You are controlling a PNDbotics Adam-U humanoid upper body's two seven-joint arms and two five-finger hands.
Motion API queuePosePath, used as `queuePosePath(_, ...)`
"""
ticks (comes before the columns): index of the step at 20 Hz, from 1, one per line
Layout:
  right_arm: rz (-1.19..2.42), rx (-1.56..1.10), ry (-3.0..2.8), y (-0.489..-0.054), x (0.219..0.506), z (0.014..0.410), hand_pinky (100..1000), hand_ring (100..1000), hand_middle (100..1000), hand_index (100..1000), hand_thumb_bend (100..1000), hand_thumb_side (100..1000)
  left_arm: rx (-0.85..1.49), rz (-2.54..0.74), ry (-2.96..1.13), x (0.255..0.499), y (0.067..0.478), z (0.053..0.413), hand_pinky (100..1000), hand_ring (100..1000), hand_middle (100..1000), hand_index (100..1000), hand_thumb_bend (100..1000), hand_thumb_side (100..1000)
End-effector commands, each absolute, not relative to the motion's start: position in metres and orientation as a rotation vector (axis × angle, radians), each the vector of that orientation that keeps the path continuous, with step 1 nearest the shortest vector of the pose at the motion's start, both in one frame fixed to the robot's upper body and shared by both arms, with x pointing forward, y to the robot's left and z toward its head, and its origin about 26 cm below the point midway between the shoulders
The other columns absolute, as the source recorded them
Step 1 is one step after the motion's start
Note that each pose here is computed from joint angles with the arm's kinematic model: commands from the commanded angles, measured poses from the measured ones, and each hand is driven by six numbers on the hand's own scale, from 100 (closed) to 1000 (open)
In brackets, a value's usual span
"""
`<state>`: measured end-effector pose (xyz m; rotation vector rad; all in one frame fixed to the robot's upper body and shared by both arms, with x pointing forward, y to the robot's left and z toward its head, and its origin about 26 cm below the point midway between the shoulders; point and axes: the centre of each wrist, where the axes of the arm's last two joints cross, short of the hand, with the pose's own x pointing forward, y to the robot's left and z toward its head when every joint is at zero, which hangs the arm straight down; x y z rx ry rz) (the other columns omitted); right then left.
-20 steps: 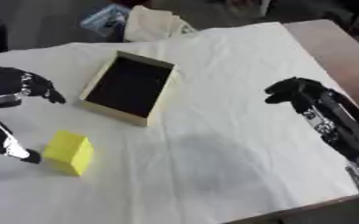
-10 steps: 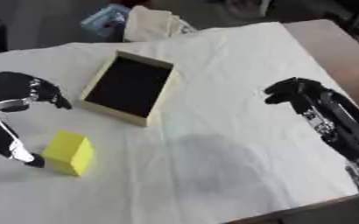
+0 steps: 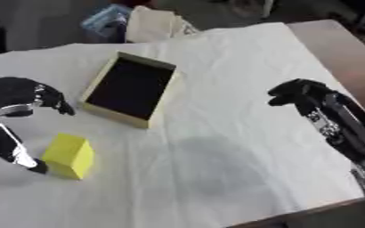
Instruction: Pick up objects on the table and place them in the box.
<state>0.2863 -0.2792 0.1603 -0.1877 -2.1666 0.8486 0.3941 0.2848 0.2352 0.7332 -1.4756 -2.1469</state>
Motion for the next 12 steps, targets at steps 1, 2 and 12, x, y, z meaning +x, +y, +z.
queuePosePath(1,0.865,-0.19,-2.194,-0.278,0.285,0.168,743,699,717,788,100,922,0.77,-2.164,-1.477,0.394,0.286,0.248,797,707,659,827,787,400)
queuePosePath(2,0.865,-0.19,-2.194,-0.278,0.285,0.168,743,699,717,788,100,922,0.77,-2.164,-1.477,0.394,0.286,0.248,797,707,659,827,787,400)
queuePosePath(12,0.867,-0.191,-2.192,-0.278,0.285,0.169,743,699,717,787,100,924,0.706,-2.202,-1.432,0.4,0.277,0.24,799,700,647,821,770,412)
